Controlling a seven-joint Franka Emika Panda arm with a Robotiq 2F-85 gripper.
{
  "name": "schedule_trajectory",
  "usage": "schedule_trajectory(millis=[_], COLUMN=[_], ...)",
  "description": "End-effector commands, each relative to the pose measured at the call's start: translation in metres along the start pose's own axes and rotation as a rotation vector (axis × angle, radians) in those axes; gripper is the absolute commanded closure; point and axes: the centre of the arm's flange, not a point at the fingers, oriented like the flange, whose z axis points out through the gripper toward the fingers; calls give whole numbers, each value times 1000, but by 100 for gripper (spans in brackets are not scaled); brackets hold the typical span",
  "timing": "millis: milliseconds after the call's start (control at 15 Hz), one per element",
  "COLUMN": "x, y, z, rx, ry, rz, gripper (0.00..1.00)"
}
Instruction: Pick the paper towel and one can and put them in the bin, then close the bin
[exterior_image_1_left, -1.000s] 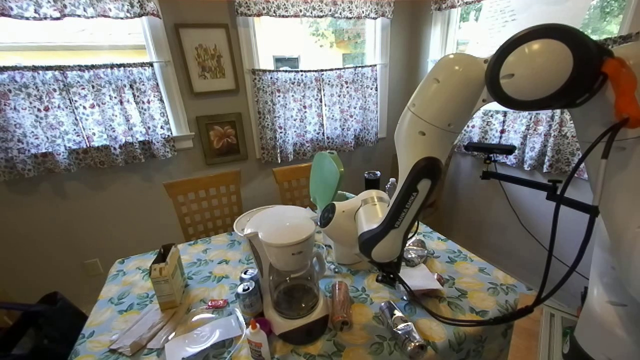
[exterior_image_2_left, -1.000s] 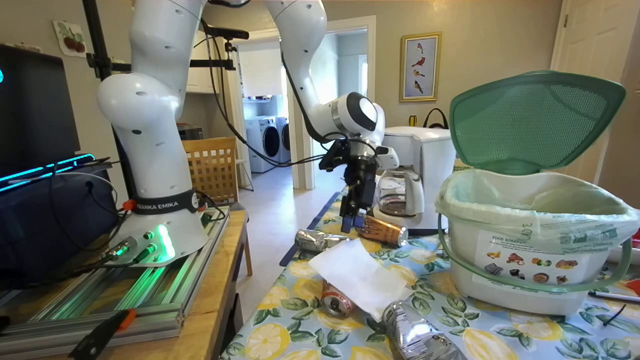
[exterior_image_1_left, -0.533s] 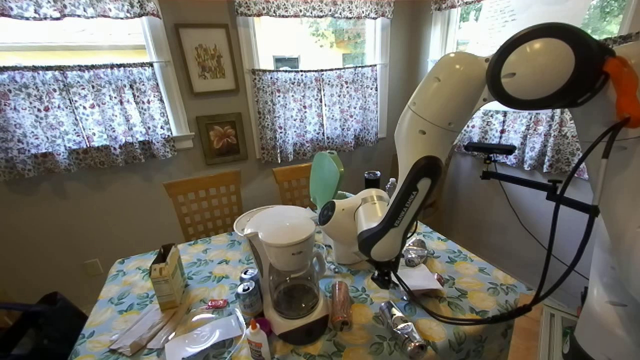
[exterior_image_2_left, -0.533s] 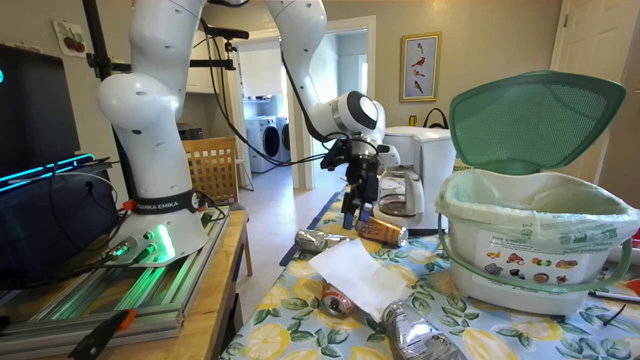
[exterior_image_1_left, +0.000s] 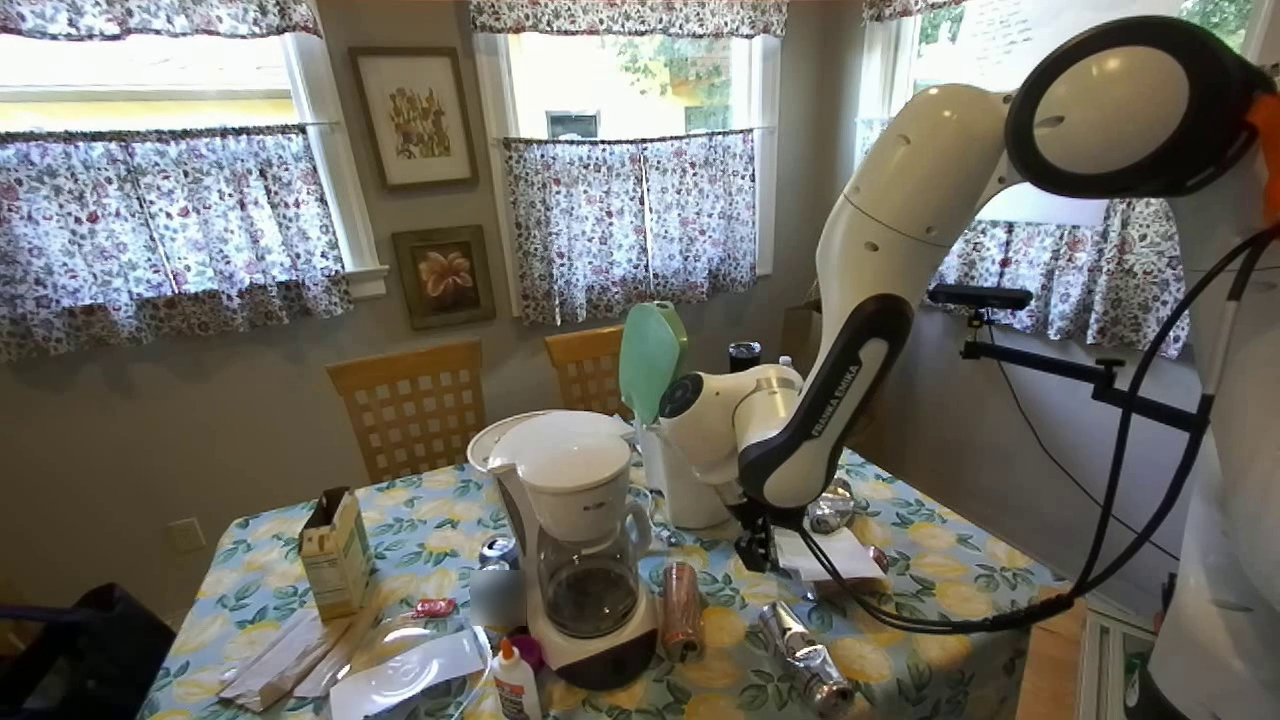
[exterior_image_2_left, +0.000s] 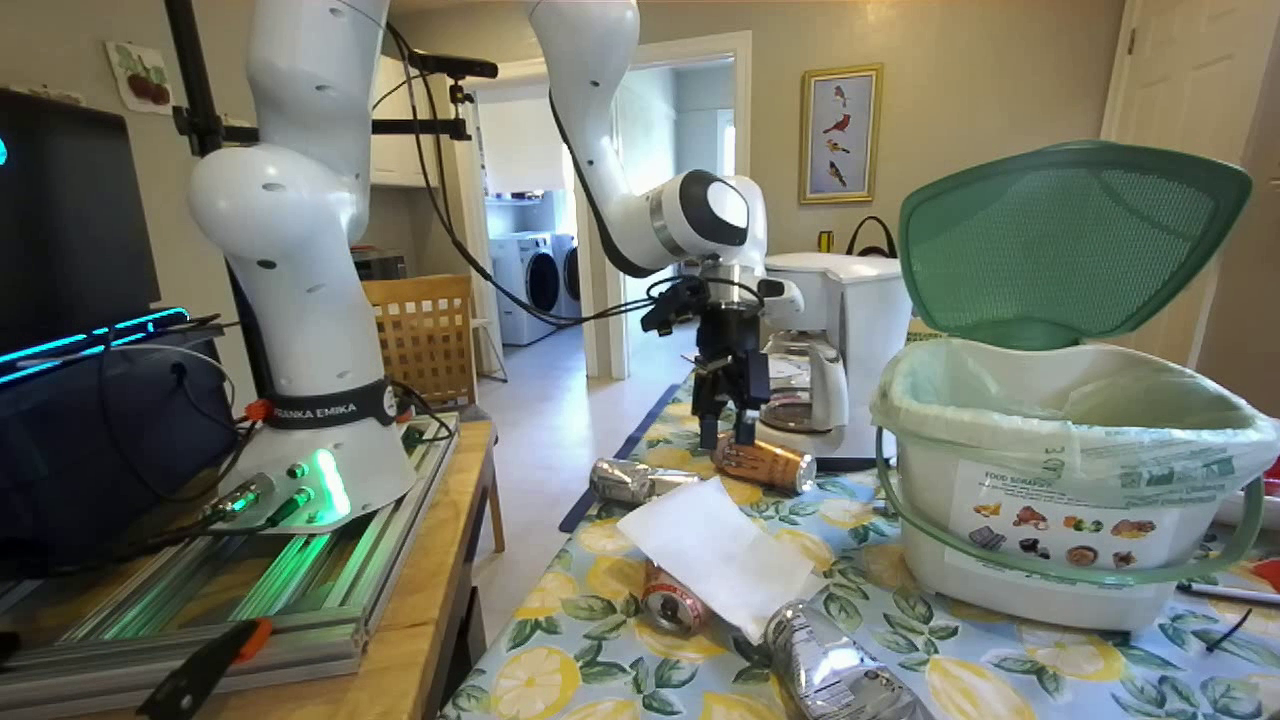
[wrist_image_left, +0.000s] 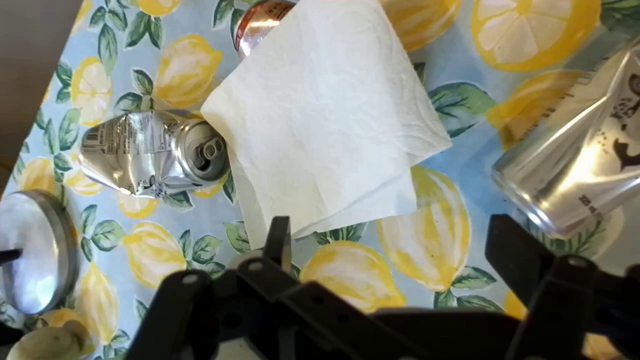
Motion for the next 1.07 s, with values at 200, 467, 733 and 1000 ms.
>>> schedule_trajectory(millis=[200, 467, 733, 1000], x=[-41, -59, -67, -69], y=[19, 28, 39, 45], z=[5, 10, 21, 31], rx=[159, 205, 207, 226], ry=[55, 47, 62, 82], rz=[-58, -67, -78, -106], gripper=[0, 0, 0, 0])
